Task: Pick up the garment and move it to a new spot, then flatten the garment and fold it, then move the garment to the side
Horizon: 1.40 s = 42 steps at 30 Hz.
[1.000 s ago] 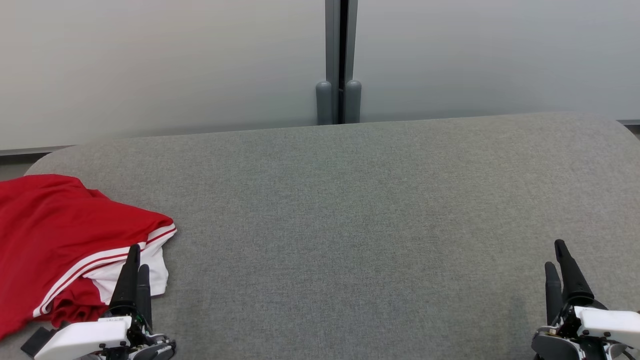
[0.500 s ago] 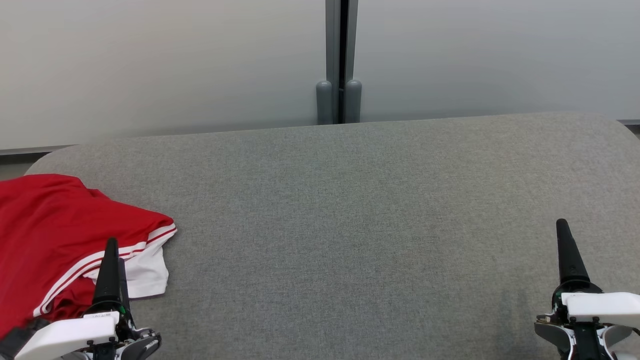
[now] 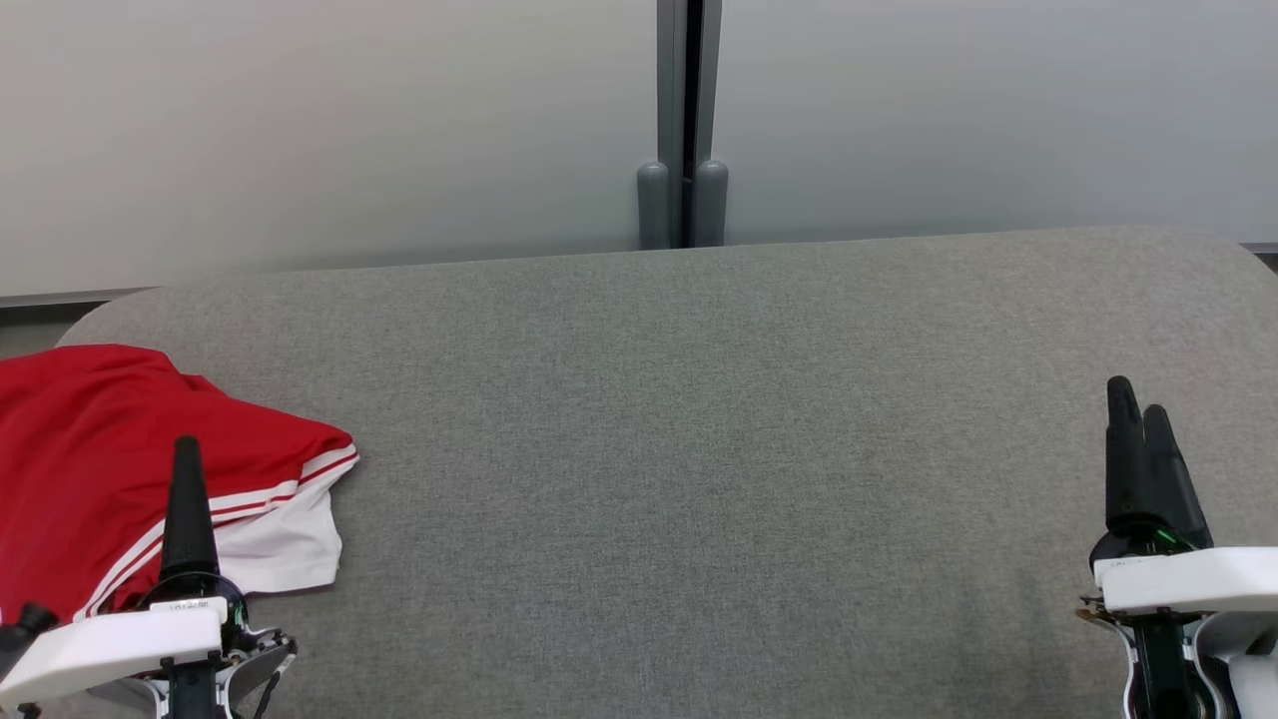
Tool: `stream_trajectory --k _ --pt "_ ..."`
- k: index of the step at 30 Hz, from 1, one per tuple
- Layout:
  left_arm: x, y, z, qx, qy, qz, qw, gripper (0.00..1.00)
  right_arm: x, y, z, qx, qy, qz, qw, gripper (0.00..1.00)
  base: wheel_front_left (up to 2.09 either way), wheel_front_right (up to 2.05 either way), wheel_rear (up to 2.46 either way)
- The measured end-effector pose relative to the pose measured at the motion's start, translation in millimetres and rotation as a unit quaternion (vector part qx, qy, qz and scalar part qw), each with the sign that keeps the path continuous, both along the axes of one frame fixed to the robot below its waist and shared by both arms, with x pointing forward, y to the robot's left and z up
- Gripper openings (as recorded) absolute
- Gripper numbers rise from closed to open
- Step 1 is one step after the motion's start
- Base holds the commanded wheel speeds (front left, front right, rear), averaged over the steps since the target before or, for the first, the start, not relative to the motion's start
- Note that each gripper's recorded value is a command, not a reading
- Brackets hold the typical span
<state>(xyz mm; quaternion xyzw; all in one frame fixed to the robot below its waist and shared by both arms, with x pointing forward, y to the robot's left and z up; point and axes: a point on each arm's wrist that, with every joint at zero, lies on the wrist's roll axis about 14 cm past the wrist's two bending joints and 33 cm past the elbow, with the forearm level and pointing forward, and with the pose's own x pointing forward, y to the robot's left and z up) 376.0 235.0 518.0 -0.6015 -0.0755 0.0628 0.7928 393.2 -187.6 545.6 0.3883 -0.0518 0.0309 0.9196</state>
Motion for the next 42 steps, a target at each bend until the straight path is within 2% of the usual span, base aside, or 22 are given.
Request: stream_trajectory --k 1,2,10,14,28,35,42 --pt "0.0 0.0 0.0 0.000 0.000 0.000 1.000 1.00 0.0 0.0 0.0 0.000 0.000 0.000 1.000 1.00 0.00 0.00 0.00" --pt "0.4 0.5 6.1 0.025 -0.006 0.001 1.000 1.00 0.3 1.9 4.1 -0.029 -0.007 0.000 1.000 1.00 0.00 0.00 0.00" --pt "3.6 -15.7 21.7 0.146 -0.010 -0.015 0.989 1.00 -0.1 17.5 8.7 -0.138 -0.023 0.016 0.990 1.00 0.00 0.00 0.00" --pt "5.0 -27.4 26.9 0.188 -0.013 -0.026 0.982 1.00 -0.4 23.1 8.1 -0.168 -0.027 0.022 0.985 1.00 0.00 0.00 0.00" --pt "4.8 -67.3 18.6 0.363 0.015 -0.056 0.930 1.00 -2.9 43.5 5.3 -0.277 -0.045 0.045 0.959 1.00 0.00 0.00 0.00" --pt "3.0 -77.4 6.5 0.420 0.031 -0.066 0.905 1.00 -4.3 51.2 -2.4 -0.318 -0.045 0.056 0.946 1.00 0.00 0.00 0.00" --pt "1.8 -82.0 4.3 0.457 0.032 -0.064 0.886 1.00 -5.6 56.8 -3.6 -0.348 -0.053 0.060 0.934 1.00 0.00 0.00 0.00"
